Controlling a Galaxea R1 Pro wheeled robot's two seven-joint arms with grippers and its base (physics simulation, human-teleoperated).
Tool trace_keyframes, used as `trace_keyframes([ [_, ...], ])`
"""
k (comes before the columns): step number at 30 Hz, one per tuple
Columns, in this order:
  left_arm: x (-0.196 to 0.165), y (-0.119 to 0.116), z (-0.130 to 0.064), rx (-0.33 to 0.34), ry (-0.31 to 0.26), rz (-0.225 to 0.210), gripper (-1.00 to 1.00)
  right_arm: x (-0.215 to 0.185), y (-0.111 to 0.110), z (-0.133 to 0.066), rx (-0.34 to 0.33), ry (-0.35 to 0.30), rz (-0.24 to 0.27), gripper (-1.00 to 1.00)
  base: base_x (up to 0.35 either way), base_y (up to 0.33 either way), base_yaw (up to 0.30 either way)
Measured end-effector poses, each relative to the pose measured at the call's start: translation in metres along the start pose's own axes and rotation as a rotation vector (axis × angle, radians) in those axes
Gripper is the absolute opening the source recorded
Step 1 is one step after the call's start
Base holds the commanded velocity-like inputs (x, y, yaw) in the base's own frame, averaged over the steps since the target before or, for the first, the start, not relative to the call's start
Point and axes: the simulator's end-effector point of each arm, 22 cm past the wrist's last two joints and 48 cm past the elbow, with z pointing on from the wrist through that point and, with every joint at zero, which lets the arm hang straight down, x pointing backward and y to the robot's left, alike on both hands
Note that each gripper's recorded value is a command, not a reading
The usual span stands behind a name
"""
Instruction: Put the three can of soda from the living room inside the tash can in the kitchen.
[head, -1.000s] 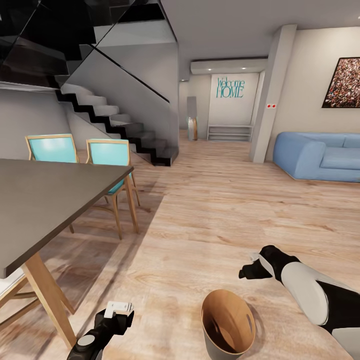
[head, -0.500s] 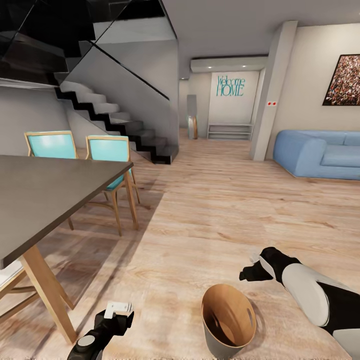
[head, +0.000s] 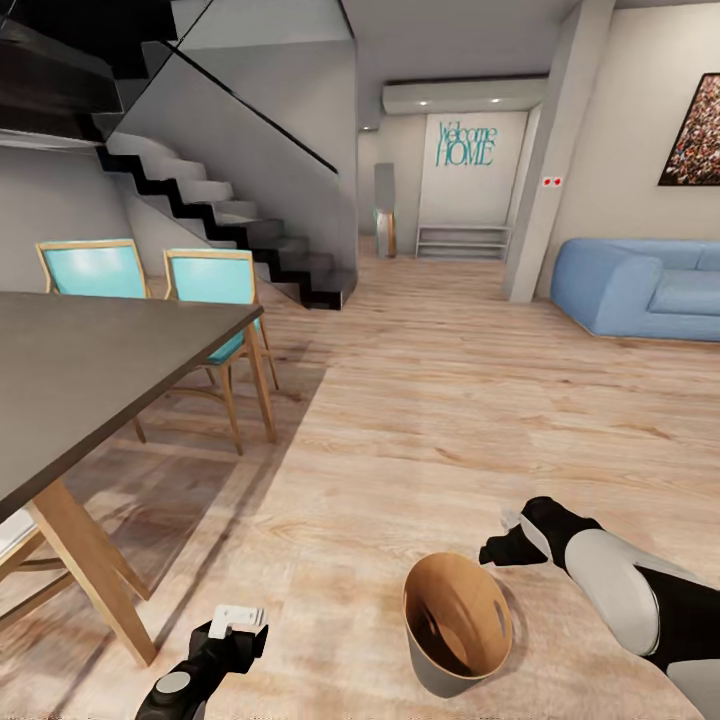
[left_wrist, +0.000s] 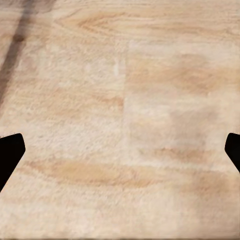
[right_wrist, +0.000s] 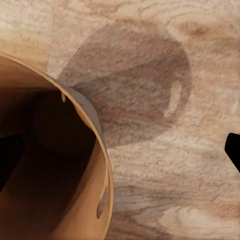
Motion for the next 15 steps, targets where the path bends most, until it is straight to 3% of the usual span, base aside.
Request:
trace_keyframes([
  [15, 0.049, -0.003, 0.014, 0.007, 0.105, 0.0, 1.0, 0.022, 0.002, 0.033, -0.004, 0.061, -0.002, 1.0, 0.0, 0.0, 0.0],
])
